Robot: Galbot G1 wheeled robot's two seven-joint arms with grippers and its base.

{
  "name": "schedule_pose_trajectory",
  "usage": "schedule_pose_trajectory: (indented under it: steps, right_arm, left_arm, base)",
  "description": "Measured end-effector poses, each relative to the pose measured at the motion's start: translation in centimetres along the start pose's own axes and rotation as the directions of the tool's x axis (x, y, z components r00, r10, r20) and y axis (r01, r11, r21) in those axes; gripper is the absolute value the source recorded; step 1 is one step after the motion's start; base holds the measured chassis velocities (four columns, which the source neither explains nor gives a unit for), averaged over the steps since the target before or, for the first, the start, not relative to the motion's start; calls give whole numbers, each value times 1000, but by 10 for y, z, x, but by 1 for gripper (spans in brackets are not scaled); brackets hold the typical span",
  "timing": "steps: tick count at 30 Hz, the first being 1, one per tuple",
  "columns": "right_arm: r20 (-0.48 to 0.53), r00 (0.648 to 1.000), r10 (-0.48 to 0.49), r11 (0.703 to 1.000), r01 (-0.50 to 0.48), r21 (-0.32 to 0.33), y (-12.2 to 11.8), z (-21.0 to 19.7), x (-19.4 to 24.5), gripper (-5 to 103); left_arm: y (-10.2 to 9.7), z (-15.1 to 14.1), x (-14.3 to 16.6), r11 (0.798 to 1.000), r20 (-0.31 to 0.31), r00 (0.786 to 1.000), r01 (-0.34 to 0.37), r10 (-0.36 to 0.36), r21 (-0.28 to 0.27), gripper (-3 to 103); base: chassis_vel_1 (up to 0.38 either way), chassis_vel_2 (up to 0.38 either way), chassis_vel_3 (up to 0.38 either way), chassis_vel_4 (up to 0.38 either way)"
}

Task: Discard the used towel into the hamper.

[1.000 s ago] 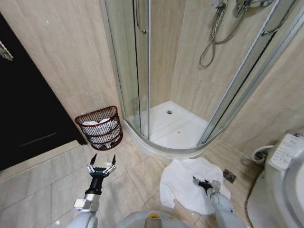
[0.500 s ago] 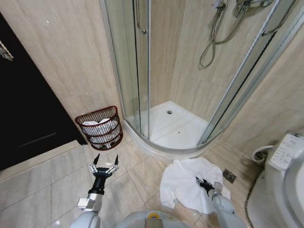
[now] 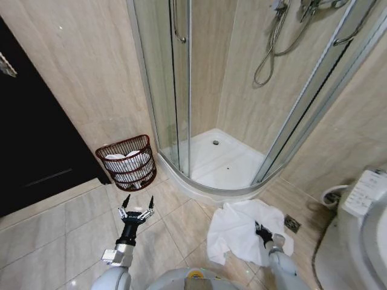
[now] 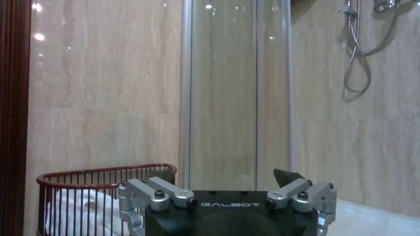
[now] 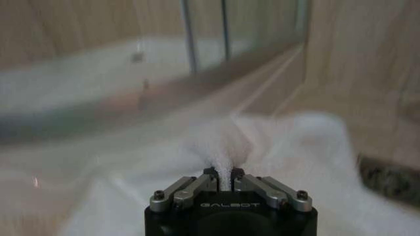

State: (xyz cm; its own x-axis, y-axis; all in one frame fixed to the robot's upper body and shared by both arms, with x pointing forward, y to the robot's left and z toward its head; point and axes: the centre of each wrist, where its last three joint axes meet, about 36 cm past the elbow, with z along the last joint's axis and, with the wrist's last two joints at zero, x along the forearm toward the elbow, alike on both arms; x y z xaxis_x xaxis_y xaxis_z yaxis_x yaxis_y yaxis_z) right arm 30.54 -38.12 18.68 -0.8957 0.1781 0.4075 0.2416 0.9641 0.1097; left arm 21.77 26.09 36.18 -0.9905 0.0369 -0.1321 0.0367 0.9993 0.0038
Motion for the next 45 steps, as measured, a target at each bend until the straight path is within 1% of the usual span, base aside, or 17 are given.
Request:
schedule_pose_trajectory:
  steps: [1, 3, 4, 5, 8, 9, 13, 14, 17, 18, 22, 23, 26, 29, 32, 35, 45]
  right_arm:
    - [0, 1000, 0, 1000, 0, 0, 0, 0, 0, 9]
    - [88, 996, 16, 1000, -15, -3, 5, -15, 22, 9]
    - [151, 988, 19, 1000, -21, 13, 6, -26, 37, 9]
    - [151, 988, 19, 1000, -21, 13, 6, -26, 37, 9]
    - [276, 961, -2, 997, -18, 70, 10, -58, 76, 9]
    - [276, 961, -2, 997, -18, 70, 10, -58, 76, 9]
    - [411, 908, -77, 988, 14, 153, 29, -118, 156, 9]
    - [411, 908, -77, 988, 14, 153, 29, -118, 156, 9]
    - [481, 870, -108, 984, 24, 178, 44, -156, 187, 9]
    - [481, 870, -108, 984, 24, 178, 44, -156, 187, 9]
    - [581, 803, -132, 976, 5, 216, 69, -212, 215, 9]
    - [581, 803, -132, 976, 5, 216, 69, -212, 215, 9]
    - [609, 780, -141, 968, -18, 248, 82, -230, 223, 9]
    - [614, 775, -148, 967, -17, 254, 92, -236, 223, 9]
    - [606, 780, -155, 967, -5, 253, 102, -238, 222, 9]
    - [592, 787, -172, 960, -1, 281, 114, -239, 219, 9]
    - [561, 798, -219, 943, 25, 332, 133, -236, 215, 9]
  left_arm:
    - [0, 0, 0, 1000, 0, 1000, 0, 0, 0, 100]
    - [-1, 0, 0, 1000, 4, 1000, -1, 1, 5, 100]
    - [-2, 0, -1, 1000, 7, 1000, -2, 2, 9, 100]
    - [-2, 0, -1, 1000, 7, 1000, -2, 2, 9, 100]
    - [-5, 2, -2, 1000, 11, 1000, -5, 5, 20, 100]
    - [-5, 2, -2, 1000, 11, 1000, -5, 5, 20, 100]
    - [-9, 5, -5, 999, 21, 1000, -13, 12, 39, 100]
    - [-9, 5, -5, 999, 21, 1000, -13, 12, 39, 100]
    - [-12, 5, -8, 998, 30, 999, -19, 18, 52, 100]
    - [-12, 5, -8, 998, 30, 999, -19, 18, 52, 100]
    - [-13, 4, -14, 997, 31, 999, -23, 21, 68, 100]
    - [-13, 4, -14, 997, 31, 999, -23, 21, 68, 100]
    - [-13, 4, -17, 997, 35, 999, -19, 17, 75, 100]
    - [-12, 4, -17, 997, 35, 999, -16, 13, 77, 100]
    - [-8, 4, -16, 997, 34, 999, -11, 9, 75, 100]
    - [-2, 4, -16, 998, 33, 999, -6, 4, 68, 100]
    - [1, 7, -15, 998, 35, 999, -7, 4, 66, 100]
  base:
    - [0, 0, 0, 0]
    - [0, 0, 0, 0]
    - [0, 0, 0, 0]
    - [0, 0, 0, 0]
    - [0, 0, 0, 0]
    - [0, 0, 0, 0]
    - [0, 0, 0, 0]
    - [0, 0, 0, 0]
    - [0, 0, 0, 0]
    - [0, 0, 0, 0]
    - [0, 0, 0, 0]
    - [0, 0, 0, 0]
    - [0, 0, 0, 0]
    - [0, 0, 0, 0]
    - [0, 0, 0, 0]
    - [37, 31, 47, 55]
    - [82, 84, 59, 59]
